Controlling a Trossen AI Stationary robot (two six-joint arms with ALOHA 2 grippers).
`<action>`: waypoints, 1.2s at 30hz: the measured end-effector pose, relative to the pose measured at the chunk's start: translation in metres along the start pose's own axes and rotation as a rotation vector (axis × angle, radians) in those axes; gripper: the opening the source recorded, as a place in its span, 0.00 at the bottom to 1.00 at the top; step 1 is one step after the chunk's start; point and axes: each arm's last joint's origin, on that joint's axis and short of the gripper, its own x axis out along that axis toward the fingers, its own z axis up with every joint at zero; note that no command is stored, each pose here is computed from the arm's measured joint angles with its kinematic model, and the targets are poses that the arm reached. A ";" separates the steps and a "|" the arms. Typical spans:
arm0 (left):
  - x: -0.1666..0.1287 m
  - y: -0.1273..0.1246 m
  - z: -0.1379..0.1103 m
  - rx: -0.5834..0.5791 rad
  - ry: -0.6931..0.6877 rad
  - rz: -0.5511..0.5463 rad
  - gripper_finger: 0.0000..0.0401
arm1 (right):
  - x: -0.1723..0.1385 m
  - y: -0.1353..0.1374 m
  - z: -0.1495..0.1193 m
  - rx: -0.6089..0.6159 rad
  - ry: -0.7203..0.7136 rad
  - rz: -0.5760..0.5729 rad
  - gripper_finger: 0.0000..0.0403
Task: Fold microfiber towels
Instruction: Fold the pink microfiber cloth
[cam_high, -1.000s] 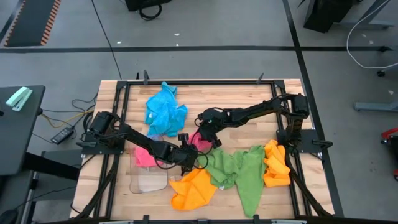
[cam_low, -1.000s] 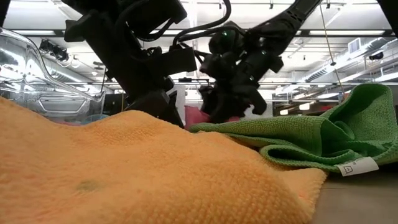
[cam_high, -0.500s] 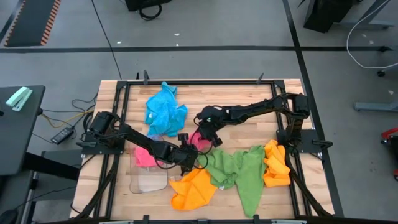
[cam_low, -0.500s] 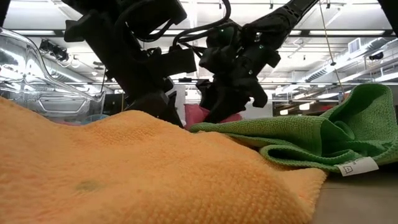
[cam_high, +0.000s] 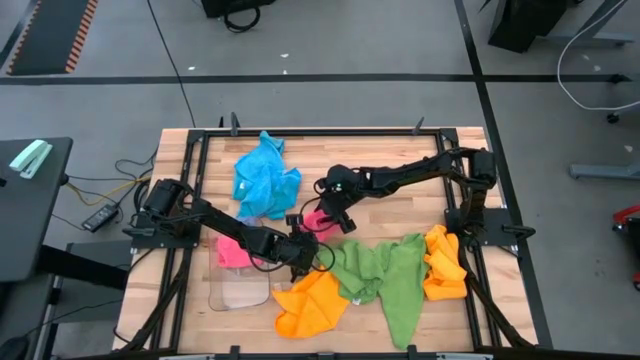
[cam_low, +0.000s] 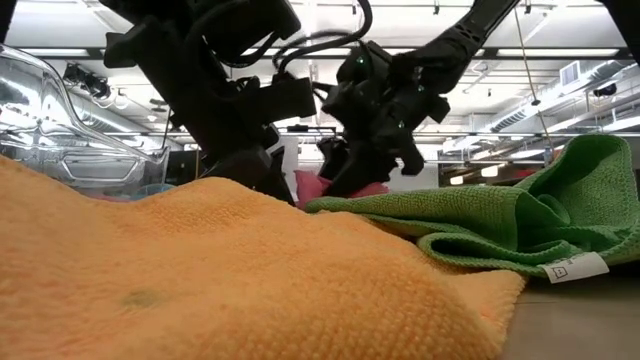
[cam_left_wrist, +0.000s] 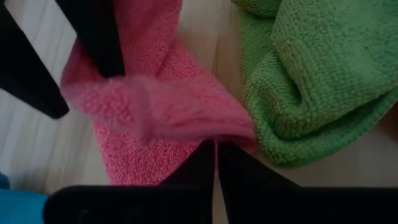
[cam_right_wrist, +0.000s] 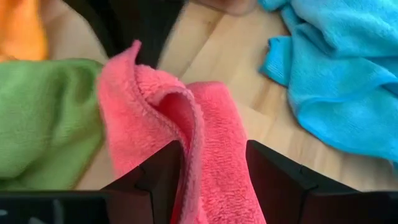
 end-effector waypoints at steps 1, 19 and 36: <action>0.000 0.000 0.000 0.010 0.000 0.000 0.06 | 0.000 0.000 -0.002 0.016 0.003 -0.006 0.48; -0.002 -0.003 0.000 0.053 -0.006 -0.006 0.04 | -0.003 -0.014 0.008 0.187 -0.013 -0.029 0.48; -0.011 -0.005 0.002 0.043 -0.022 -0.016 0.05 | -0.007 -0.018 0.007 0.178 -0.011 0.042 0.48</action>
